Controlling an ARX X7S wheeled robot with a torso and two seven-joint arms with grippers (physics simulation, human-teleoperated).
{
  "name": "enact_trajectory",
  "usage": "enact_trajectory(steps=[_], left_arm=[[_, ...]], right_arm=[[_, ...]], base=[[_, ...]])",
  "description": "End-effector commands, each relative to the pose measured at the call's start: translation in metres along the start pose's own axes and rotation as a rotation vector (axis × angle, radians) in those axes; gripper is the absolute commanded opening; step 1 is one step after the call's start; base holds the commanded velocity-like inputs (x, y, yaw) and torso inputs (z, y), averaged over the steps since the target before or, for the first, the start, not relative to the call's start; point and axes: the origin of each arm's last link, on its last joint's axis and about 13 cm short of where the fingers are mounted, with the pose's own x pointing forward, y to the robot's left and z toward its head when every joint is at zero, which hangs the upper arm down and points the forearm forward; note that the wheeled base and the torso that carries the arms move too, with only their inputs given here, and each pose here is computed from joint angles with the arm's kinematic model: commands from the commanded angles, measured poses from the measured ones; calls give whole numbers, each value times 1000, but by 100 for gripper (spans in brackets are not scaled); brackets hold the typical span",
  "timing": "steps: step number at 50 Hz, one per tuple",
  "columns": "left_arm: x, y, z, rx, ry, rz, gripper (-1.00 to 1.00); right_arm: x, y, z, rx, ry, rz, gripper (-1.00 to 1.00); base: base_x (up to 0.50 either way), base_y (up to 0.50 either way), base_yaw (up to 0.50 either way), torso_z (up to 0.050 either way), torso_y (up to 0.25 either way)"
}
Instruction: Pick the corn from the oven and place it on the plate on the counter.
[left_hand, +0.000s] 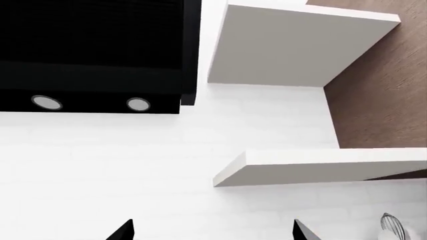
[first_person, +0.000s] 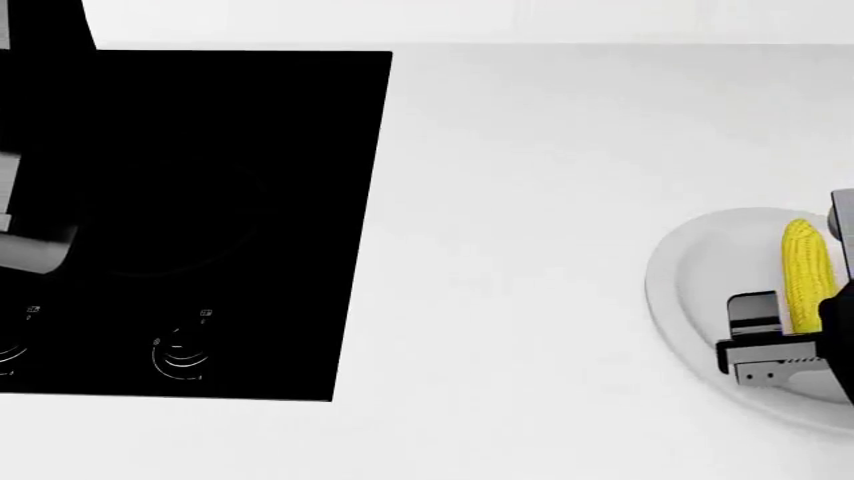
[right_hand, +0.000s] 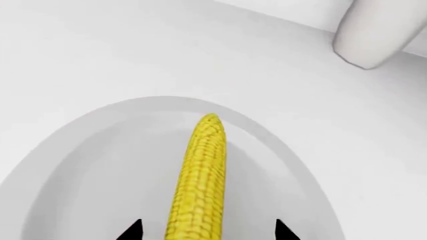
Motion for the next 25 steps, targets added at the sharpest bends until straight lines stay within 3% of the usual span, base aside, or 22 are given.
enact_trajectory(steps=[1,15,25], left_arm=[[-1,0,0,0,0,0,100],[-2,0,0,0,1,0,100],[-1,-1,2,1,0,-7,100]], right_arm=[[1,1,0,-7,0,10,100],[1,3,18,8,-57,19,100],[-4,1,47,38,-148,30,100]], base=[[0,0,0,0,0],[0,0,0,0,0],[0,0,0,0,0]])
